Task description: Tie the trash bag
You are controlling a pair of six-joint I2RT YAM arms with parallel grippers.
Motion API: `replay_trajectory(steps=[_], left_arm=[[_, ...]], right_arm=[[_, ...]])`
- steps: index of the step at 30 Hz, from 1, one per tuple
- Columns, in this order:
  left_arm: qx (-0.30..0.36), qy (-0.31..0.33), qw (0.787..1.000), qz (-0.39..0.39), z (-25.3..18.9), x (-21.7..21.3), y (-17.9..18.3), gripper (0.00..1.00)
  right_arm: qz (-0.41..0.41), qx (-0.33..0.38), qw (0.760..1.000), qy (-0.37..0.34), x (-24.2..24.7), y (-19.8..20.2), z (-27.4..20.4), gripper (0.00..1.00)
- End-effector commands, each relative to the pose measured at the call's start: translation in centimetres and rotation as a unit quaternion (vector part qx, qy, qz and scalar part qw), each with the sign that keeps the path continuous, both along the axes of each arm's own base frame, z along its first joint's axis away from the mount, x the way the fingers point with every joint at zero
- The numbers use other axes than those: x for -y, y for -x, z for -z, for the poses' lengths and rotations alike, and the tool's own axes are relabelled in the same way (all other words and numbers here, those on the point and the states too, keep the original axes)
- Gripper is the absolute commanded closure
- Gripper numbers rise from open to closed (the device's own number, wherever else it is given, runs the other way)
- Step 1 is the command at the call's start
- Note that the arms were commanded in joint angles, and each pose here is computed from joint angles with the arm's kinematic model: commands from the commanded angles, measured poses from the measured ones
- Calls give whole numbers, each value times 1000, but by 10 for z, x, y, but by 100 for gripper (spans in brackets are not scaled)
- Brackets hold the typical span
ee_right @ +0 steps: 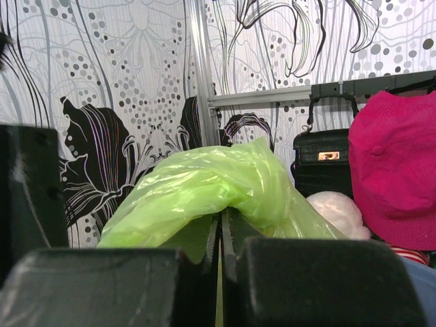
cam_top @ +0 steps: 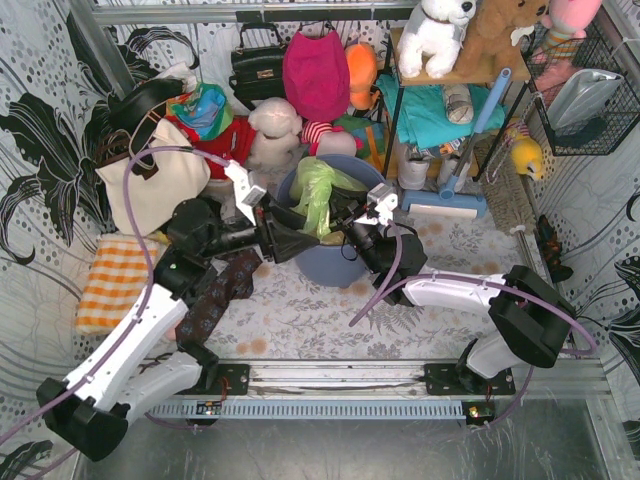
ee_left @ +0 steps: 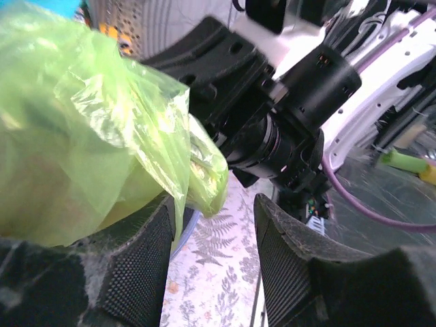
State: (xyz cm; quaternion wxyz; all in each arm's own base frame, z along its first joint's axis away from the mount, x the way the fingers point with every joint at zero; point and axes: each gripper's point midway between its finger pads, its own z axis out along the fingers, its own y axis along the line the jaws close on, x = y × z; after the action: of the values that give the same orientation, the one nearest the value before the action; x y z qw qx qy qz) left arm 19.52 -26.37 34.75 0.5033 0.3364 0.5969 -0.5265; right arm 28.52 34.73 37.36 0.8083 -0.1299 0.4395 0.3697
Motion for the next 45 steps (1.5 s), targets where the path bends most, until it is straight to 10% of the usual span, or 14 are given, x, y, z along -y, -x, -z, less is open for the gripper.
replay_trajectory(steps=[1, 16, 29, 45], left_arm=[[62, 10, 996, -67, -35, -16, -6, 43], [96, 48, 953, -284, -69, -65, -58, 39], [103, 11, 973, -208, -53, -33, -63, 33], [150, -14, 947, -284, -56, -42, -106, 32]], right_arm=[[-3, 20, 1000, -15, 8, 7, -15, 100], [-7, 20, 1000, -20, 8, 8, -15, 100], [-8, 19, 1000, -22, 7, 7, -14, 100], [-12, 18, 999, -25, 7, 8, -13, 100]])
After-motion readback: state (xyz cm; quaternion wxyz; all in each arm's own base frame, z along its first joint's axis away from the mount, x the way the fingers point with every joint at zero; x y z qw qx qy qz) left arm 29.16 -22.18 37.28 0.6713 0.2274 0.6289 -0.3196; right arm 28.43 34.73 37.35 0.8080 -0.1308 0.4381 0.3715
